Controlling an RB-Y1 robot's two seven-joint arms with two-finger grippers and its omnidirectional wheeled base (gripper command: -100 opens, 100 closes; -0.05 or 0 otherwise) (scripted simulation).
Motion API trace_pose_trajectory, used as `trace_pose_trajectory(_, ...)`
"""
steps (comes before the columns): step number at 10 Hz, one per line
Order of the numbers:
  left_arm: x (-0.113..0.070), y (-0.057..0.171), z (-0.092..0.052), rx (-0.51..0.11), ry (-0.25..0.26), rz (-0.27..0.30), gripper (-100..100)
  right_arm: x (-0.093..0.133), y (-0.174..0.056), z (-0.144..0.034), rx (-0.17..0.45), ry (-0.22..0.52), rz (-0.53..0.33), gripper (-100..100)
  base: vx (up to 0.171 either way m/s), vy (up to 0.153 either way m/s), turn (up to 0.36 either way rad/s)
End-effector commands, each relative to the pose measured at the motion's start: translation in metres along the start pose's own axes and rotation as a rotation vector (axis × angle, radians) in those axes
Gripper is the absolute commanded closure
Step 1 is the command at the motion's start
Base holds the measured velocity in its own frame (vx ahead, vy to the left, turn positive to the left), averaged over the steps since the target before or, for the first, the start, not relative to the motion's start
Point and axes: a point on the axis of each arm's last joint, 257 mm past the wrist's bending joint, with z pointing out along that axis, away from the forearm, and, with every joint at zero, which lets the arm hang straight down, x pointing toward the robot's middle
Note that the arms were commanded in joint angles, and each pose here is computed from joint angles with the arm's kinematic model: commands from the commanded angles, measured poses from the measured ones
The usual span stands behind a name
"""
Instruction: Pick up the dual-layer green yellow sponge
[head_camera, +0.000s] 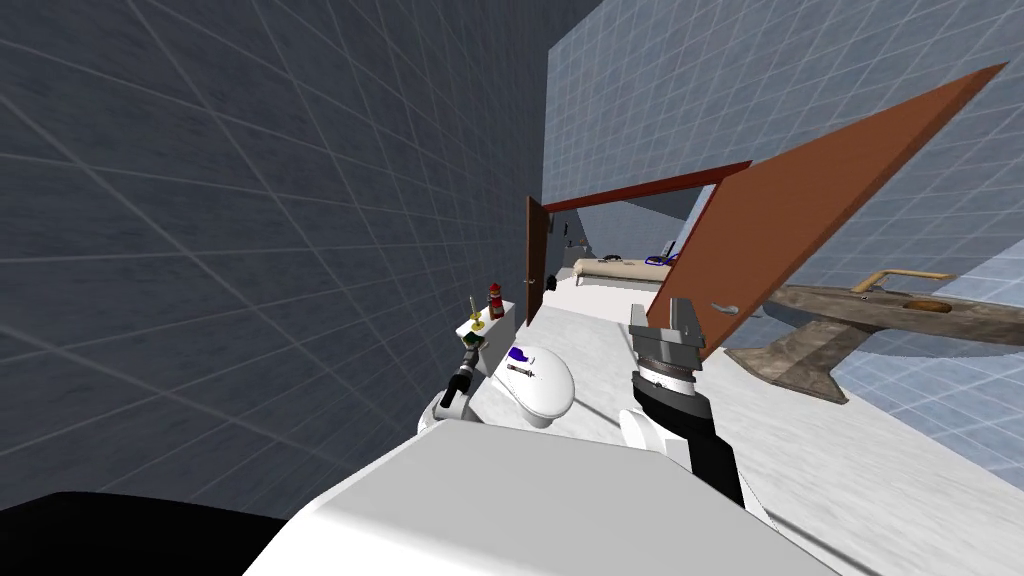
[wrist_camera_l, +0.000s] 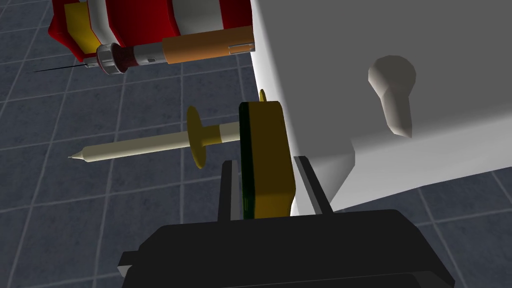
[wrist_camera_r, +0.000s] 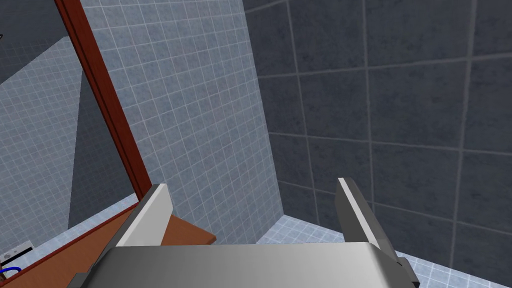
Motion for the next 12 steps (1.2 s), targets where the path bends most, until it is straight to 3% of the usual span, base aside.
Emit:
trace_pose_trajectory(1,0.015,-0.011,-0.001,0.021,0.019,-0.003,100,0.0,0.0,0.0,0.0,0.0,0.0,0,0.079,0.039,0.115)
trace_pose_trajectory(2,0.04,0.002,-0.015,-0.009,0.048,-0.008,100,0.0,0.0,0.0,0.0,0.0,0.0,0,0.078,0.041,0.257)
trace_pose_trajectory(3,0.04,0.002,-0.015,-0.009,0.048,-0.008,100,0.0,0.0,0.0,0.0,0.0,0.0,0,0.07,0.023,0.129)
trace_pose_trajectory(4,0.041,-0.014,-0.011,0.025,0.05,-0.009,100,0.0,0.0,0.0,0.0,0.0,0.0,0,0.031,0.007,-0.023)
trace_pose_trajectory(5,0.066,-0.009,-0.024,0.009,0.077,-0.017,100,0.0,0.0,0.0,0.0,0.0,0.0,0,0.064,0.034,0.232)
trace_pose_trajectory(6,0.066,-0.021,-0.021,0.033,0.078,-0.018,100,0.0,0.0,0.0,0.0,0.0,0.0,0,0.07,0.023,0.139)
trace_pose_trajectory(7,0.09,-0.012,-0.036,0.007,0.102,-0.028,100,0.0,0.0,0.0,0.0,0.0,0.0,0,0.115,0.027,0.239)
trace_pose_trajectory(9,0.09,-0.029,-0.032,0.043,0.103,-0.03,100,0.0,0.0,0.0,0.0,0.0,0.0,0,0.047,0.013,0.038)
trace_pose_trajectory(11,0.09,-0.029,-0.03,0.041,0.103,-0.029,100,0.0,0.0,0.0,0.0,0.0,0.0,0,0.0,0.0,0.0)
trace_pose_trajectory(12,0.09,-0.03,-0.03,0.043,0.103,-0.029,0,0.0,0.0,0.0,0.0,0.0,0.0,0,0.0,0.0,0.0)
